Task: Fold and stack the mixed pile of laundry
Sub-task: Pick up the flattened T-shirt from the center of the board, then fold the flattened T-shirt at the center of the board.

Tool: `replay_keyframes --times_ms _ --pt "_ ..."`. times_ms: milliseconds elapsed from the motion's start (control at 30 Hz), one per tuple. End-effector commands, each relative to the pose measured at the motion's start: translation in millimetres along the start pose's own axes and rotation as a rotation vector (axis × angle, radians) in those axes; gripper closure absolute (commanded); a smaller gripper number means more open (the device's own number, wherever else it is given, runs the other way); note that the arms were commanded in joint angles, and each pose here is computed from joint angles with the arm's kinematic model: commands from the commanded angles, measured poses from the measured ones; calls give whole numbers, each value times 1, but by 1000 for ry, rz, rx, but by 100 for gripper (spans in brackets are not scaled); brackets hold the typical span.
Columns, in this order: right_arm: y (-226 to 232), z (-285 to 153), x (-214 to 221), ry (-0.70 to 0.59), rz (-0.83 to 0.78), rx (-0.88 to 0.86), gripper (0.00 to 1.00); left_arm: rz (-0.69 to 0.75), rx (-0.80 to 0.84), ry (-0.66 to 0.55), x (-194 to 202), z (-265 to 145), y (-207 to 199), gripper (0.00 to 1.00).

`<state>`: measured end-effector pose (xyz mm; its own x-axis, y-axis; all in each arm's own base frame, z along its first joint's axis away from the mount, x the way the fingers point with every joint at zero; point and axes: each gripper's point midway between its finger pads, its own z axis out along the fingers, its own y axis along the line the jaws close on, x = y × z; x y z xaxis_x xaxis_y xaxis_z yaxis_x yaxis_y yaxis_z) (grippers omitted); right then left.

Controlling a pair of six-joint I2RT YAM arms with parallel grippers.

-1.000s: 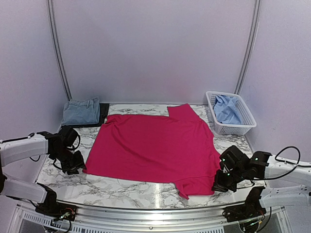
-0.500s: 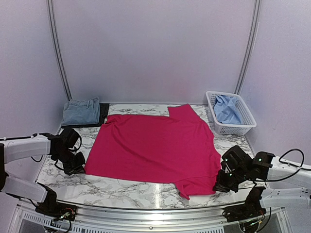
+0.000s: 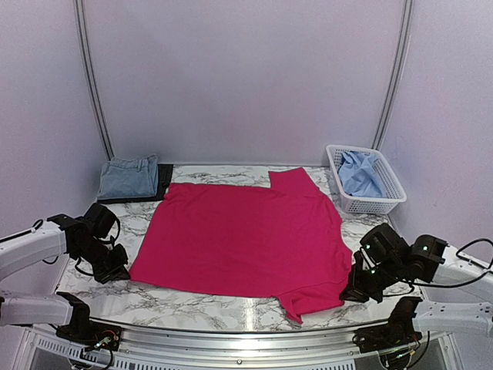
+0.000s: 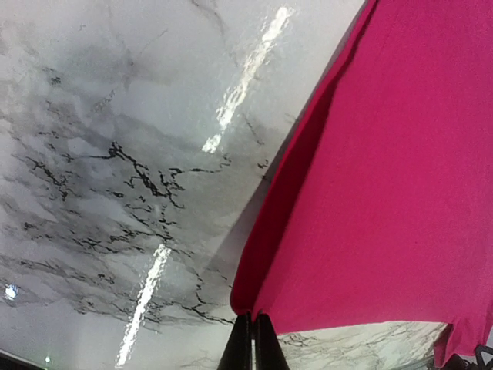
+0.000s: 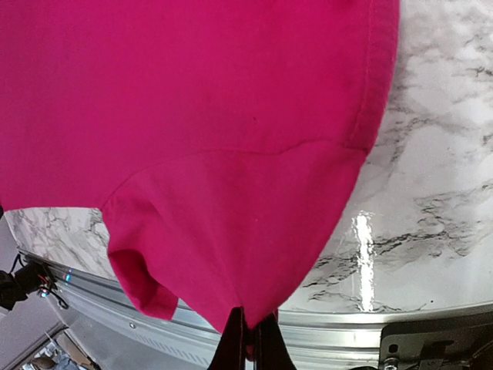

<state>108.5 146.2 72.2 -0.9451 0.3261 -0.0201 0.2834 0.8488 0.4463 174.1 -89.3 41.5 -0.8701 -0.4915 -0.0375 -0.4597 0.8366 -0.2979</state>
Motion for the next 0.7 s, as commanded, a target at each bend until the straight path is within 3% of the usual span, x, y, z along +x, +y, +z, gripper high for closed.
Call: replay_keyframes --times_ms 0,667 --pt "17 -18 -18 -43 1 -15 100 2 -27 -22 -15 -17 -11 100" --pt "31 -29 -138 -120 -36 11 100 75 -25 -85 -115 -24 -80 100"
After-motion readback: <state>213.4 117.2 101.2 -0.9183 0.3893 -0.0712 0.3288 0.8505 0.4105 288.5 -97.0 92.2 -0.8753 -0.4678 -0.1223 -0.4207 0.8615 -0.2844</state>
